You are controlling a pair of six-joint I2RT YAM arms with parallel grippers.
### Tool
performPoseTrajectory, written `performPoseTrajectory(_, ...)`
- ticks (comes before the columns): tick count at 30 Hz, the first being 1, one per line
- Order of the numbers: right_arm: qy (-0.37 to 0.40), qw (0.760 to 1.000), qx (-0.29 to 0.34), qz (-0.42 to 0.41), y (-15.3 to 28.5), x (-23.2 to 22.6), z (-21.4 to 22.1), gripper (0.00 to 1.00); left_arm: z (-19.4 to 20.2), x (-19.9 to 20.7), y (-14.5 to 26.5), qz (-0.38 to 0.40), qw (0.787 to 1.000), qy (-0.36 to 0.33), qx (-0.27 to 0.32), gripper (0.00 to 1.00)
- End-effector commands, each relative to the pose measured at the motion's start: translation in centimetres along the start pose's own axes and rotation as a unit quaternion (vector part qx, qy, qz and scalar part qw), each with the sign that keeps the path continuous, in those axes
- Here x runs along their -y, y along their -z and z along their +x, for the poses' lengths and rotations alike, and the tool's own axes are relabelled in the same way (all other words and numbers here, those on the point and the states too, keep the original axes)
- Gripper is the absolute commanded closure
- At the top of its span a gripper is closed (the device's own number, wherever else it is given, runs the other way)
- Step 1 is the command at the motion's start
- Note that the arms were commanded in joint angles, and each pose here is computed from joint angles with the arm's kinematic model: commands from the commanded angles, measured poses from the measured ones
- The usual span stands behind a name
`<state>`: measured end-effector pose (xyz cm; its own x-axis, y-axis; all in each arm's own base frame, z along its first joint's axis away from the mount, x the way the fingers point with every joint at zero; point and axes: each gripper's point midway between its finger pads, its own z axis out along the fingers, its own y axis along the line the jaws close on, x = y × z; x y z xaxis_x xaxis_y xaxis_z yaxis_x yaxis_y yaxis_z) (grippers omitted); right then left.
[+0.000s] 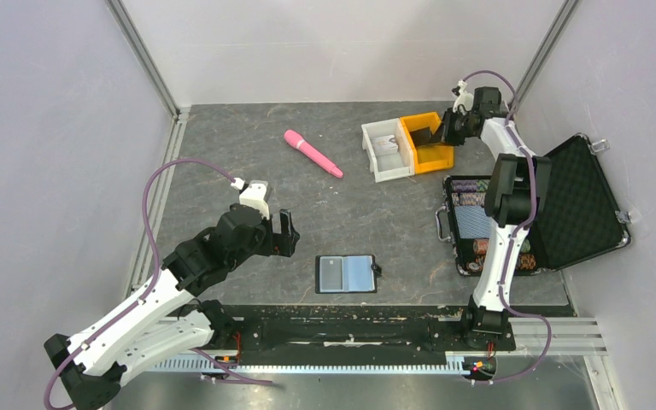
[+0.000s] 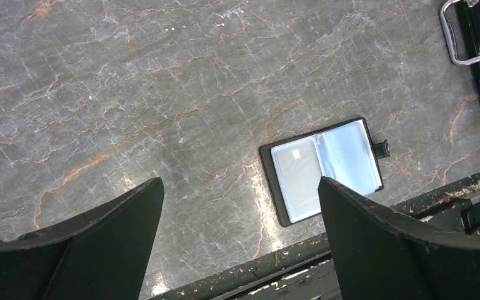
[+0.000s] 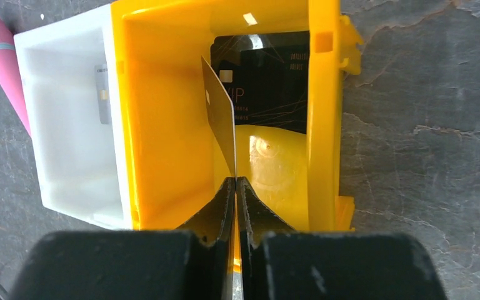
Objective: Take the credit cards out of the card holder
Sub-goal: Place the credit card in the storage box.
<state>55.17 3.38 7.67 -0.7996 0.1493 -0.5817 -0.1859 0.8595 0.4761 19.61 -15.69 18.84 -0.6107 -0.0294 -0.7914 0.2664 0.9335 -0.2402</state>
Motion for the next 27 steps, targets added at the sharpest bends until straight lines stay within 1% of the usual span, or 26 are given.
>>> performPoseTrajectory(1,0.015,0.999,0.038,0.008,-0.1,0.0,-2.9,0.97,-1.1,-0.4,0.5,-0.009,1.0,-0.011,0.018,0.0)
performPoseTrajectory(5,0.007,0.999,0.048,0.009,-0.4,0.2,-3.4,0.95,-1.1,-0.4,0.6,-0.007,1.0,-0.008,0.02,0.0)
performPoseTrajectory(8,0.001,0.998,0.062,0.008,-0.6,0.1,-4.2,0.88,-1.0,-0.3,0.5,-0.006,1.0,-0.009,0.017,0.0)
performPoseTrajectory(12,-0.003,0.997,0.083,0.007,-0.4,-0.2,-5.6,0.86,-0.9,-0.2,0.4,-0.004,1.0,-0.009,0.013,0.0)
performPoseTrajectory(17,0.004,0.994,0.109,0.016,0.7,-0.6,-7.6,0.8,-1.0,-0.1,0.5,-0.003,1.0,-0.007,0.015,0.0)
performPoseTrajectory(25,0.002,0.991,0.129,0.022,2.7,-1.8,-8.9,0.73,-0.7,0.0,0.8,0.006,1.0,0.003,0.014,0.0)
performPoseTrajectory(27,-0.001,0.99,0.138,0.025,3.8,-2.5,-9.4,0.7,-0.5,-0.5,0.7,-0.01,1.0,0.013,0.013,0.0)
